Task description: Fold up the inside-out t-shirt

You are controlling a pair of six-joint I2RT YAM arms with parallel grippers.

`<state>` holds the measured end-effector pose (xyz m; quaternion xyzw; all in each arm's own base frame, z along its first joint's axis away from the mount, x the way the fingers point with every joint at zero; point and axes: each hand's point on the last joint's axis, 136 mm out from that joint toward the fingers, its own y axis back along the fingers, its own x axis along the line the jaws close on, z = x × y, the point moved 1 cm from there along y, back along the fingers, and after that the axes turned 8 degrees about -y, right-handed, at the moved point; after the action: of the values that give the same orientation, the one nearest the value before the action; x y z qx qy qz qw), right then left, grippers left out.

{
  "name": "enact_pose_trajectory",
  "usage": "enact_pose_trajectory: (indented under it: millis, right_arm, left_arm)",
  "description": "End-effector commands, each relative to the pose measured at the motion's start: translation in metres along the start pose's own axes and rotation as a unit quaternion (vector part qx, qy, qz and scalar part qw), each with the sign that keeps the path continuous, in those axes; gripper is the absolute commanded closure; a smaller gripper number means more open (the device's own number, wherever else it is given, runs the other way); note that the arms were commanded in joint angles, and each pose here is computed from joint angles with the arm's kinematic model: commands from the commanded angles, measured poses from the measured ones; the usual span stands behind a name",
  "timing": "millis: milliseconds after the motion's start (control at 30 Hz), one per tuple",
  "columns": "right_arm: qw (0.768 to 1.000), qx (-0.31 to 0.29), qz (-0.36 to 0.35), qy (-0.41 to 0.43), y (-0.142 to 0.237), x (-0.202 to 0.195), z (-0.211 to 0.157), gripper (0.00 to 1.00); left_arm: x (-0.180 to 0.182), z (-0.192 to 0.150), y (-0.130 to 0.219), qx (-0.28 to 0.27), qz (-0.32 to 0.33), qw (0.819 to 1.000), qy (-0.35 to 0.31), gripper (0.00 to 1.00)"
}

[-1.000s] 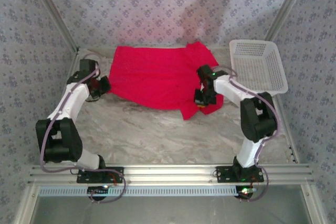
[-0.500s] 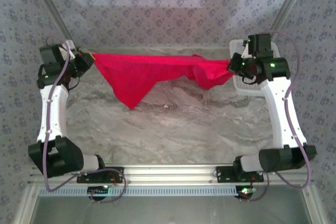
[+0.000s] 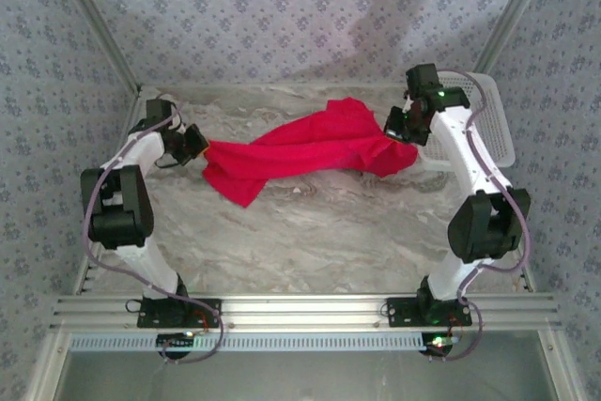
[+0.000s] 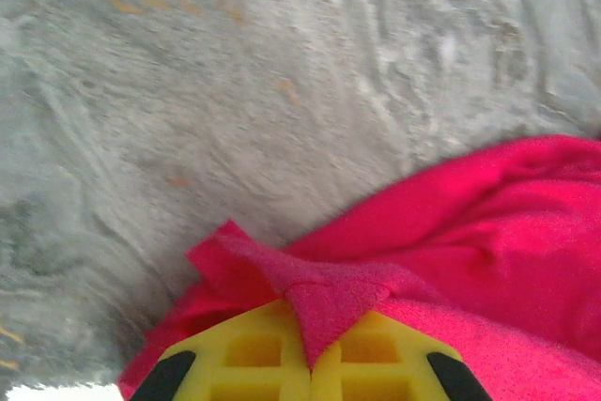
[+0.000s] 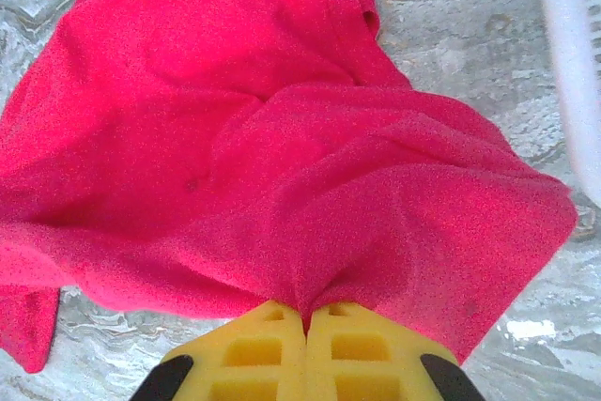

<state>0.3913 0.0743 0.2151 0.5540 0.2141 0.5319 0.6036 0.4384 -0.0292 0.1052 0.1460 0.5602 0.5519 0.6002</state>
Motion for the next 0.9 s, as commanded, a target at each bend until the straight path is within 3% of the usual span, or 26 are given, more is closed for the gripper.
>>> enact_pose_trajectory:
  millis: [0, 133, 367, 600, 733, 867]
  right_arm:
    - [1.000, -0.006, 0.011, 0.001, 0.004, 0.008, 0.006, 1.00]
    - [1.000, -0.001, 0.012, 0.001, 0.003, 0.009, 0.004, 1.00]
    - [1.000, 0.003, 0.018, 0.003, 0.001, 0.012, 0.004, 1.00]
    - [1.000, 0.006, 0.021, 0.010, -0.001, 0.018, 0.002, 1.00]
    - [1.000, 0.011, 0.021, 0.011, -0.001, 0.019, 0.000, 1.00]
    - [1.000, 0.013, 0.023, 0.010, 0.001, 0.020, -0.001, 1.00]
  left_arm:
    - [0.009, 0.021, 0.006, -0.043, 0.039, 0.998, -0.017, 0.75]
    - [0.010, 0.017, 0.001, -0.038, 0.034, 0.998, -0.024, 0.59]
    - [0.001, 0.008, -0.006, -0.013, 0.042, 0.997, -0.059, 0.50]
    - [-0.018, -0.001, -0.032, 0.044, 0.105, 0.982, -0.153, 0.48]
    - [-0.011, -0.008, -0.044, 0.096, 0.171, 0.961, -0.196, 0.48]
    - [-0.002, -0.009, -0.043, 0.112, 0.230, 0.943, -0.213, 0.51]
